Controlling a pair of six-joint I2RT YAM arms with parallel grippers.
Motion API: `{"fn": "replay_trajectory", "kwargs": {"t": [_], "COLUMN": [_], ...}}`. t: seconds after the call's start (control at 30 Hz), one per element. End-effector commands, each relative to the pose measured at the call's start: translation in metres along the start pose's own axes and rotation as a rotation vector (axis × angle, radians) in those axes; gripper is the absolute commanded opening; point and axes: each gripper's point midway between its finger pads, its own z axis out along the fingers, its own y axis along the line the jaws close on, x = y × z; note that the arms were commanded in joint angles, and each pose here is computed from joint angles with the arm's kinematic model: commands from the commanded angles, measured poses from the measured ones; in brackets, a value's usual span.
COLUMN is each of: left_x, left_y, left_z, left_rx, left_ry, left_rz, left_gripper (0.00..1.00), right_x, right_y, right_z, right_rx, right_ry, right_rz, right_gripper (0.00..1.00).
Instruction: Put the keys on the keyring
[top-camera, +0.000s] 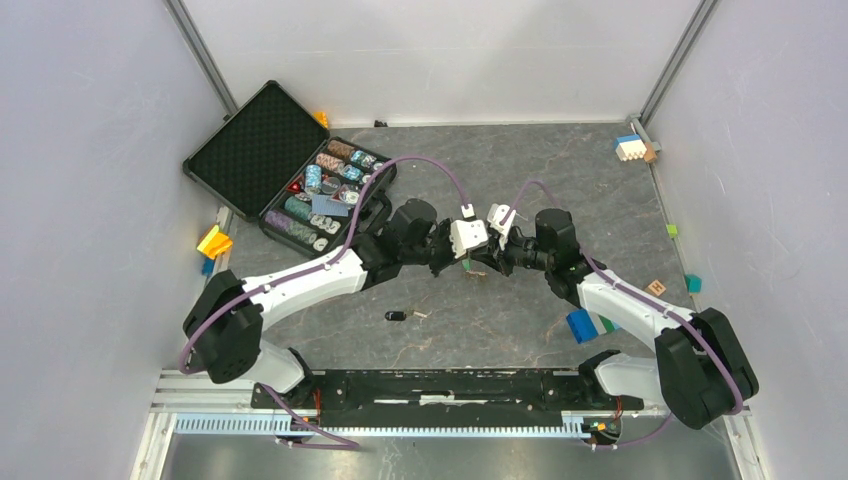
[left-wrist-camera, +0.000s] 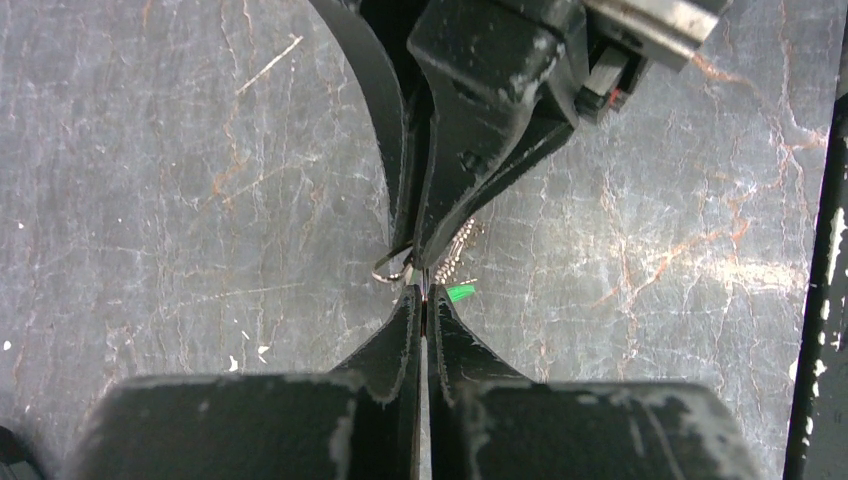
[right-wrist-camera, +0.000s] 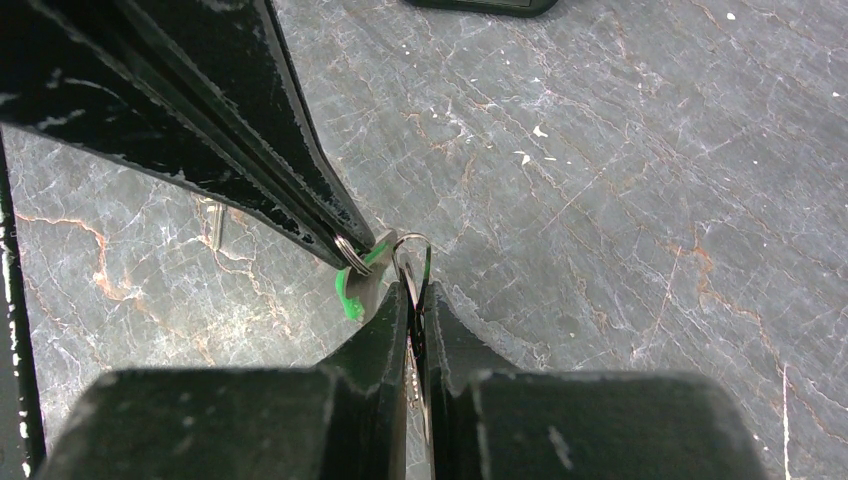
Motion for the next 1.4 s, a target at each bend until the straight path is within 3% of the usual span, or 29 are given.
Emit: {"fn": "replay_trajectory", "kwargs": {"t": [0.0,0.5,1.37], "left_x": [-0.004,-0.003,-0.010], "left_y": [0.001,0.003,0.005], "left_z": [-0.004,0.014,-0.001], "left_rx": [0.018,0.034,0.016], "left_ry": [-0.001,-0.026,-0.182], "left_rz": [0.052,0.069,0.094], "left_gripper": [0.02,0.02,0.02], "right_x": [-0.015,-0.015,-0.014], "right_y": [0.001,0.003,0.007], "right_z": [-0.001,0.000,0.000], "right_rx": [-0.003,-0.020,-0.045], "right_ry": [-0.042,-0.044,-0.055], "right_rz": [-0.041,-0.037,-0.020], "right_gripper": [0.00,0.00,0.00]}}
